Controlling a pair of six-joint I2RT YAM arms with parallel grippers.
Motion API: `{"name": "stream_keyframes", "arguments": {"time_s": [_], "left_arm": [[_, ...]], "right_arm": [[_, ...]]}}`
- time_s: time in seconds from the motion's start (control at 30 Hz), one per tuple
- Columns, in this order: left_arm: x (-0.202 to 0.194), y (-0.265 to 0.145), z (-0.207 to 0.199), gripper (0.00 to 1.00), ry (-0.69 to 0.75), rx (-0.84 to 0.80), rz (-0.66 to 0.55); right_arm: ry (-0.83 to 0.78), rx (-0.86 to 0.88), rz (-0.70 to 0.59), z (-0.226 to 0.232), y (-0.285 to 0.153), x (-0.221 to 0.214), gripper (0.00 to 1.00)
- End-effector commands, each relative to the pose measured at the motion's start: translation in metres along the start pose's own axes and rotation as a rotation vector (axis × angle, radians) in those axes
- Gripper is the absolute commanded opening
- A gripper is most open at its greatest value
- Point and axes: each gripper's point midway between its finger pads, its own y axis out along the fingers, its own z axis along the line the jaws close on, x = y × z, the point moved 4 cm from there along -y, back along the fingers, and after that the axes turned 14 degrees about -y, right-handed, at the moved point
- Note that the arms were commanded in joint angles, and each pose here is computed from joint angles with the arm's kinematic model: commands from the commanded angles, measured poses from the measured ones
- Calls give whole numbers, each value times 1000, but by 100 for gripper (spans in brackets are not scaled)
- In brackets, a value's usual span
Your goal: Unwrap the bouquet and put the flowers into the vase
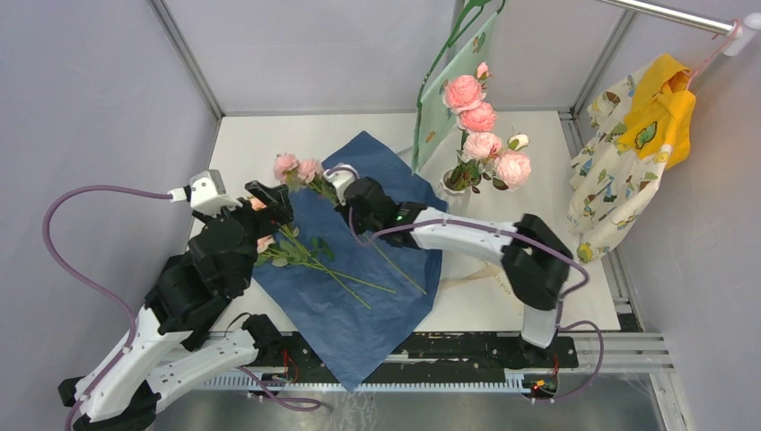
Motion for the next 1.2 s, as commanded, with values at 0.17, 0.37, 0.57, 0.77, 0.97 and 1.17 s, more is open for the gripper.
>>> {"name": "stream_keyframes", "arguments": {"time_s": [0.17,0.37,0.57,0.77,0.97,1.17], "left_arm": [[16,-5,-6,94,-92,-8,-40],[10,0,-10,94,-77,-3,-24],[4,4,-15,94,-69,-5,-8],[0,8,-19,94,-61,-7,0],[-5,11,-21,94,-50,-4,6],[-8,14,-24,94,-40,-6,7]], "right_arm": [[72,-256,-460,-81,-154,101,0],[94,-482,-758,-125,-259,113,0],[92,-697,-857,-155,-312,107,0],[57,-812,-961,-166,-336,113,0],[15,-894,-1022,-181,-345,139,0],[-17,-925,-1065,-196,-343,161,0]]}}
